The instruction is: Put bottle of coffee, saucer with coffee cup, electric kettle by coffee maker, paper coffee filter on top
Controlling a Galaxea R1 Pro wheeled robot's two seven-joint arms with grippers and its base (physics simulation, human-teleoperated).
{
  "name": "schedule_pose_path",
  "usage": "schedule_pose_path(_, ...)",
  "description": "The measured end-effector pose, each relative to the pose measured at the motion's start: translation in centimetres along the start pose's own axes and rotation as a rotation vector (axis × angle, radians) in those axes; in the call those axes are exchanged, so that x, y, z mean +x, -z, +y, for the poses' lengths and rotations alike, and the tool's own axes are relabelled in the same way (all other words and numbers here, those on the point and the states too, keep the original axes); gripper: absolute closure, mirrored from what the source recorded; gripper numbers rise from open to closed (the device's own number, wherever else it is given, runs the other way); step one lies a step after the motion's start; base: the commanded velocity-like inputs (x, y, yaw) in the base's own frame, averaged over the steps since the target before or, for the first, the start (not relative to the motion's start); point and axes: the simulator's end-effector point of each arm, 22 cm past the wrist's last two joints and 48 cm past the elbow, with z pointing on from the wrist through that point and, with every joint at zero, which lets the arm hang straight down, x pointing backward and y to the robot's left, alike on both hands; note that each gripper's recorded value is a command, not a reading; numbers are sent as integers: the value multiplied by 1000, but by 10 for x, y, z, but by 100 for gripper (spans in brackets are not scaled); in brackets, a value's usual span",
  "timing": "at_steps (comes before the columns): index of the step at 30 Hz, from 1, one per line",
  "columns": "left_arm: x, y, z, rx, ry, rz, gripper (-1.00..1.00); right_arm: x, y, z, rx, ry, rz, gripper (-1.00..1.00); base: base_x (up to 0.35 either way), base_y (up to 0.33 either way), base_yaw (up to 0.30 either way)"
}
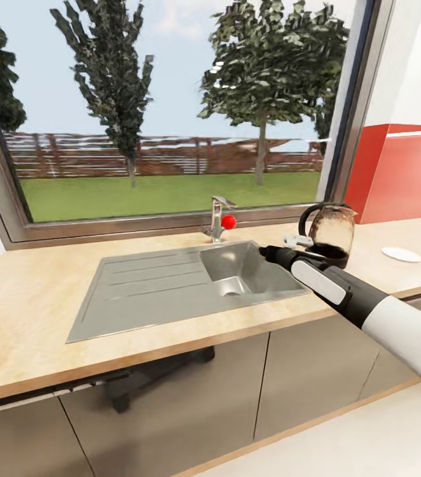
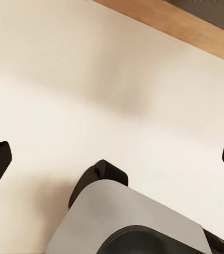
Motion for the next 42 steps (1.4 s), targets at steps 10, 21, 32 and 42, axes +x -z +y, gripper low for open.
schedule_pose_path(10,0,0,0,0,0,0,-100,3,4,-10,170,7,-7,-100,90,-2,1)
schedule_pose_path(21,0,0,0,0,0,0,-100,3,-3,-29,300,82,-35,-100,97,0,0)
schedule_pose_path(32,0,0,0,0,0,0,-100,5,-6,-53,357,85,-25,-100,73,-54,0)
schedule_pose_path(42,0,0,0,0,0,-1,-100,1,-6,-58,372,103,-38,-100,94,-8,0)
